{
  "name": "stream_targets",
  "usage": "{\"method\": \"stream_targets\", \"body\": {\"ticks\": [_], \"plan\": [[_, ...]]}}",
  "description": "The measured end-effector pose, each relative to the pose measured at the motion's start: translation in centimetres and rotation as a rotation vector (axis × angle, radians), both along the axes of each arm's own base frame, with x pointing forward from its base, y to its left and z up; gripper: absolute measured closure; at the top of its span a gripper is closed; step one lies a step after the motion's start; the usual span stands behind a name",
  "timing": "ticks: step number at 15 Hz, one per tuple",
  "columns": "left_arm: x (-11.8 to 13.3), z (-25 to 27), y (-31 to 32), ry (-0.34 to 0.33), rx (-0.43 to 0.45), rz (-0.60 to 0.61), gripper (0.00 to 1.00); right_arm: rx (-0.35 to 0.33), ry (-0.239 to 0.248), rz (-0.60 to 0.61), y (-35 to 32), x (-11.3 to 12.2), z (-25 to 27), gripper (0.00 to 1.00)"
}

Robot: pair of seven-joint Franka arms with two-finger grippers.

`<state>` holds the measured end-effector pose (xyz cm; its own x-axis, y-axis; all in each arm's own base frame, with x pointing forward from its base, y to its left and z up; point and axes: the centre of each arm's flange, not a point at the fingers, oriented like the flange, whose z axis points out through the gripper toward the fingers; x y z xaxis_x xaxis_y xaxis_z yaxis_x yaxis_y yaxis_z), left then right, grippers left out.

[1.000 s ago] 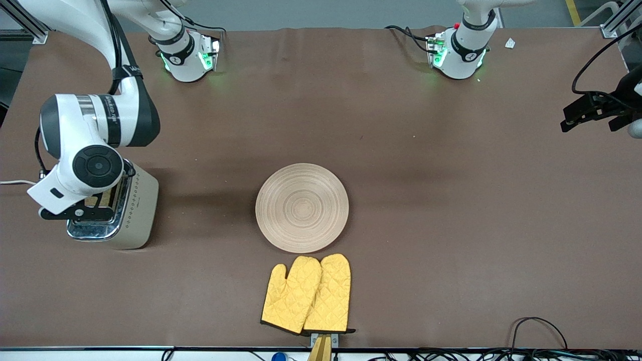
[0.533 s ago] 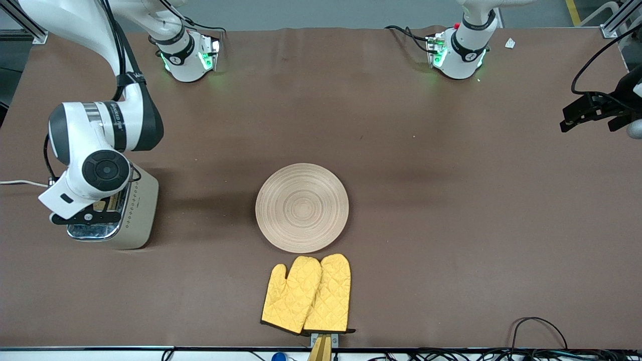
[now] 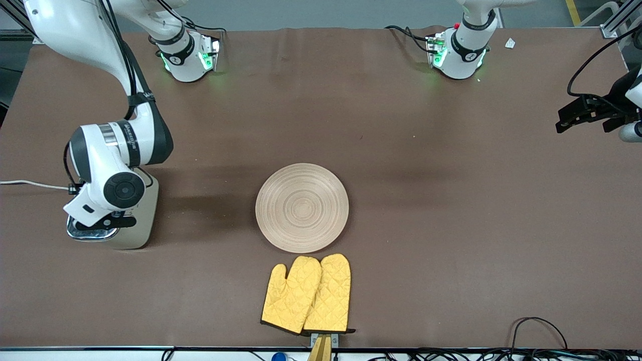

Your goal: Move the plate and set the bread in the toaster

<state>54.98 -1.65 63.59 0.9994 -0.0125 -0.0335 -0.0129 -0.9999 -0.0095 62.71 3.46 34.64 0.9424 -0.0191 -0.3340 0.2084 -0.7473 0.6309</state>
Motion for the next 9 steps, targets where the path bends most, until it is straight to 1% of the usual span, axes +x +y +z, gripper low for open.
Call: {"method": "stream_targets", "body": {"ticks": [2,3,5,6,7,8,9], "plan": [[0.0,0.0,0.0,0.0,0.0,0.0,0.0,0.031,-0.024,-0.03,-0.5,0.6,1.0,0.6],[0.0,0.0,0.0,0.0,0.0,0.0,0.0,0.043,-0.043,-0.046,-1.2,1.0,1.8,0.48],[0.0,0.1,0.0,-0.002,0.0,0.0,0.0,0.071,-0.079,-0.075,-2.9,1.9,3.7,0.29],[0.0,0.2,0.0,-0.003,0.0,0.0,0.0,0.095,-0.105,-0.087,-3.4,2.5,5.2,0.17],[0.0,0.2,0.0,-0.005,0.0,0.0,0.0,0.133,-0.136,-0.107,-3.8,3.0,6.7,0.08],[0.0,0.4,0.0,-0.009,0.0,0.0,0.0,0.188,-0.165,-0.14,-4.1,3.3,8.3,0.0],[0.0,0.5,0.0,-0.012,0.0,-0.001,0.0,0.259,-0.193,-0.188,-4.6,3.5,10.0,0.0]]}}
